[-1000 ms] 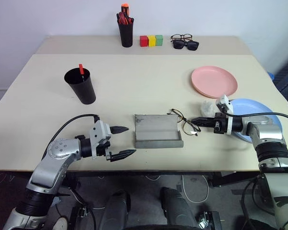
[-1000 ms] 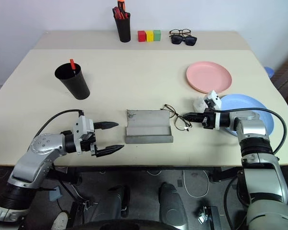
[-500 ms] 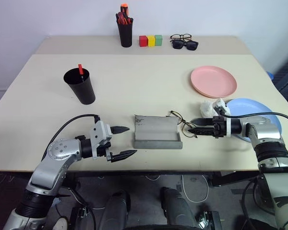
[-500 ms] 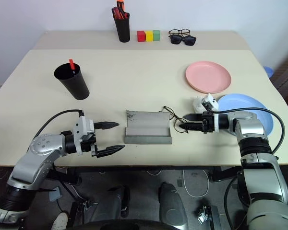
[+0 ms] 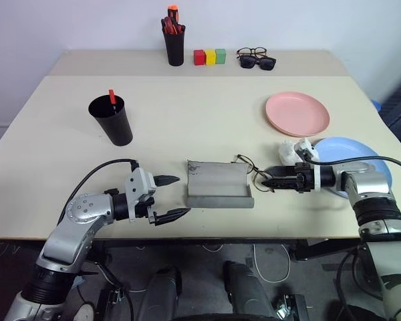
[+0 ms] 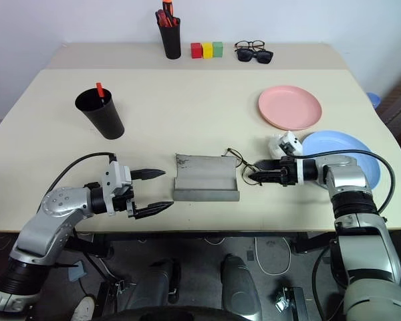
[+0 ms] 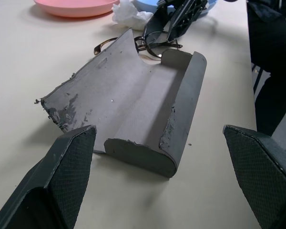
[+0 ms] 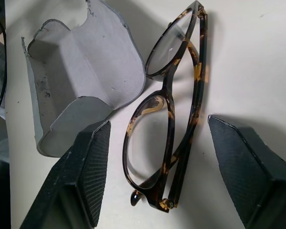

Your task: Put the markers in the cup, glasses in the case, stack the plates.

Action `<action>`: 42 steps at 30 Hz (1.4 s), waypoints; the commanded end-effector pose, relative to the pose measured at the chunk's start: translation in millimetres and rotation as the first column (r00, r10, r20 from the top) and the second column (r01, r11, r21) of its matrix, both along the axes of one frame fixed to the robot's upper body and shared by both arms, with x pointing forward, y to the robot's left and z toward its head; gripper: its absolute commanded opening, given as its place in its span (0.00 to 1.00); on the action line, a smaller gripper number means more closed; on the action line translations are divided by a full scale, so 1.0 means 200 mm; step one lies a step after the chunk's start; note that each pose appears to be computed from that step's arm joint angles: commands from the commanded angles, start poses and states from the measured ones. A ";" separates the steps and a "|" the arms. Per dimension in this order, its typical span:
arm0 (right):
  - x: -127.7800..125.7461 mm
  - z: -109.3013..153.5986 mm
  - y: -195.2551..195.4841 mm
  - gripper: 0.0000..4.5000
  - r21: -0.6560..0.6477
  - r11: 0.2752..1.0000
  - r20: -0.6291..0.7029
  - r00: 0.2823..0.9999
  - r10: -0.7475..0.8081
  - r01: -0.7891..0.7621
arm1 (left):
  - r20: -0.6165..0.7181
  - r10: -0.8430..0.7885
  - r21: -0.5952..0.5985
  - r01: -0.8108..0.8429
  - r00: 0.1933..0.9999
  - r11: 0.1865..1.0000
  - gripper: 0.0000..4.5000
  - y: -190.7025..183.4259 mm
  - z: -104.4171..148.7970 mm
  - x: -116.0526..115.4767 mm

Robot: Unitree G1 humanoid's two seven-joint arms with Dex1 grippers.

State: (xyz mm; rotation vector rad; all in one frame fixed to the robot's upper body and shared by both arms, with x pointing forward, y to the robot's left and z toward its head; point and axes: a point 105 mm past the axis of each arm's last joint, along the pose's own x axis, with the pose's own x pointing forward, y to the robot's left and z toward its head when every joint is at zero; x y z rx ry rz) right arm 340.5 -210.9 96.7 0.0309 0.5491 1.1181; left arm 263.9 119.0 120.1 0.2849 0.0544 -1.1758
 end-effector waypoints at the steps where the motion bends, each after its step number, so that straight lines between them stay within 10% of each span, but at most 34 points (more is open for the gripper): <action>1: 0.01 0.03 0.04 0.45 0.005 0.999 0.019 0.999 0.033 -0.033 | 0.031 -0.020 -0.008 0.020 0.999 1.000 0.98 -0.02 0.04 -0.02; 5: 0.01 0.03 0.05 0.01 0.007 0.999 0.020 0.999 0.036 -0.037 | 0.031 -0.018 -0.009 0.018 0.999 1.000 0.98 -0.02 0.04 -0.02; 13: 0.03 0.05 0.04 0.01 0.016 1.000 0.062 0.998 -0.001 0.000 | 0.032 -0.015 -0.010 0.015 0.999 1.000 0.98 -0.03 0.04 -0.02; 24: 0.20 0.33 -0.06 0.01 0.104 0.975 0.456 0.862 -0.223 0.197 | 0.027 -0.006 -0.024 0.006 1.000 1.000 0.98 -0.04 0.03 0.01; 42: -0.21 0.38 0.37 0.01 0.222 0.956 0.377 0.921 0.099 -0.193 | 0.010 0.058 -0.006 -0.058 0.998 0.998 0.98 0.07 0.01 0.10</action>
